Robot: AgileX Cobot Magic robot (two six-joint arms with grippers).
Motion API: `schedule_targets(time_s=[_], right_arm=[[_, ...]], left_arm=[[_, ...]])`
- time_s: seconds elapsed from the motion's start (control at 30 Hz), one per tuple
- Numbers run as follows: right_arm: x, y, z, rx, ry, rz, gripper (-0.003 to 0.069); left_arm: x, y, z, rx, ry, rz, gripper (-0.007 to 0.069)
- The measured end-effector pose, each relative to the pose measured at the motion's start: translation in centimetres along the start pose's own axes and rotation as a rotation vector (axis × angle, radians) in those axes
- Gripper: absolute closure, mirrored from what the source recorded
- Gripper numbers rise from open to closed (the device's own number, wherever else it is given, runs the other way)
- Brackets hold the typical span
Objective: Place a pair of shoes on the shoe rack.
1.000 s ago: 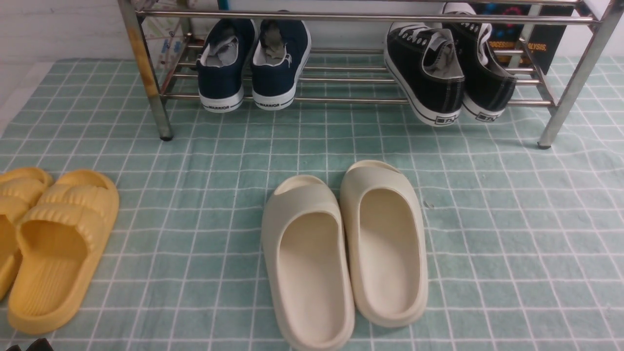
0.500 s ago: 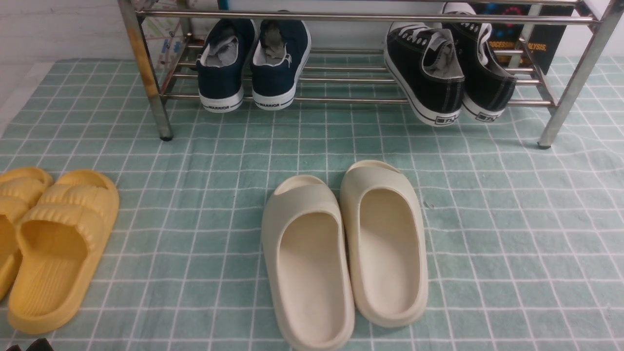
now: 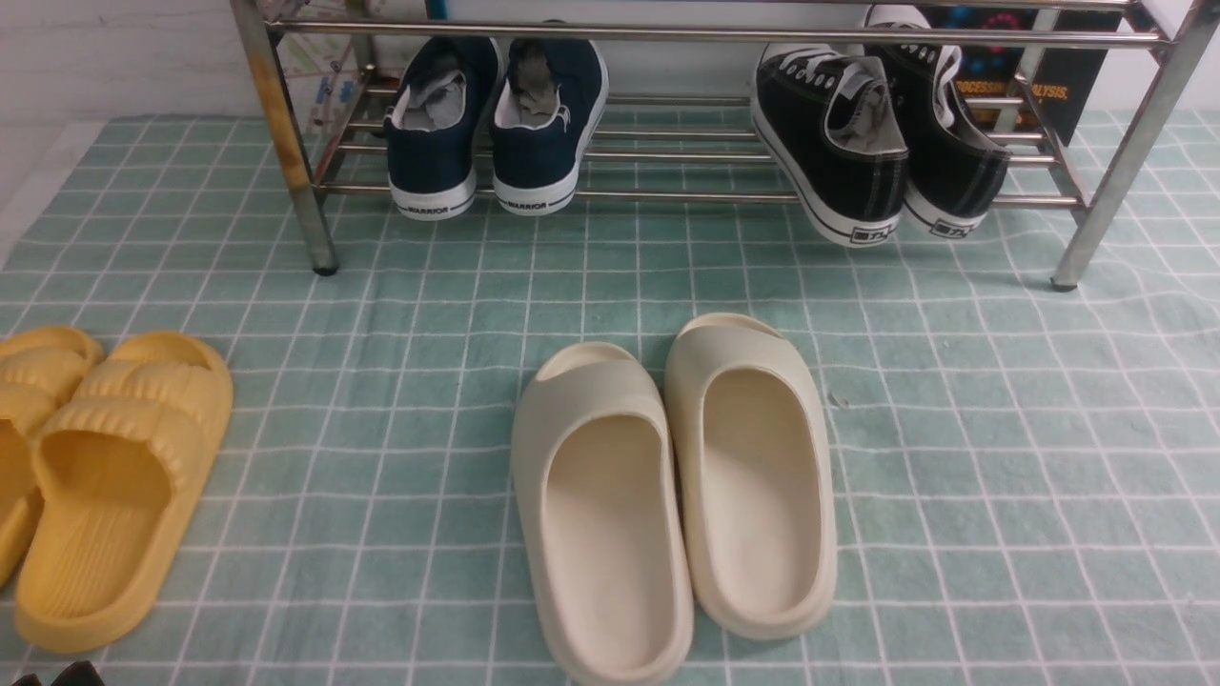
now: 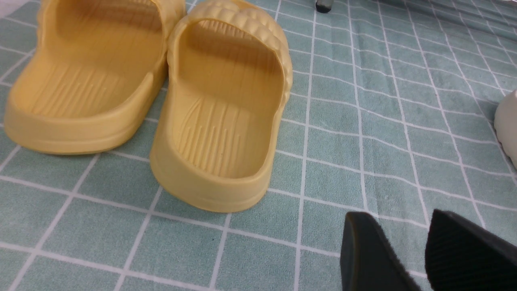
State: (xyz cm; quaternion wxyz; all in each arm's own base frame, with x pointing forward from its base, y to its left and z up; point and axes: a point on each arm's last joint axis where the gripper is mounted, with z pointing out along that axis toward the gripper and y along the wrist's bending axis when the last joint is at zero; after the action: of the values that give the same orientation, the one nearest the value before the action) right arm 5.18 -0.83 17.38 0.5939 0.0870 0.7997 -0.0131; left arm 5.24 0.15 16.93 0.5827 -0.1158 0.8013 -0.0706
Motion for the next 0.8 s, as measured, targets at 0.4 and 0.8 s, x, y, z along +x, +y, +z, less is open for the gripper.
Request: schedule_targets(time_s=[0.4, 0.8], right_arm=[[0.0, 0.0, 0.0, 0.0, 0.0, 0.0, 0.0646], [0.0, 0.0, 0.0, 0.0, 0.0, 0.0, 0.0634]], left_arm=[[0.0, 0.0, 0.0, 0.0, 0.0, 0.0, 0.0386], [0.0, 0.0, 0.0, 0.0, 0.0, 0.0, 0.0386]])
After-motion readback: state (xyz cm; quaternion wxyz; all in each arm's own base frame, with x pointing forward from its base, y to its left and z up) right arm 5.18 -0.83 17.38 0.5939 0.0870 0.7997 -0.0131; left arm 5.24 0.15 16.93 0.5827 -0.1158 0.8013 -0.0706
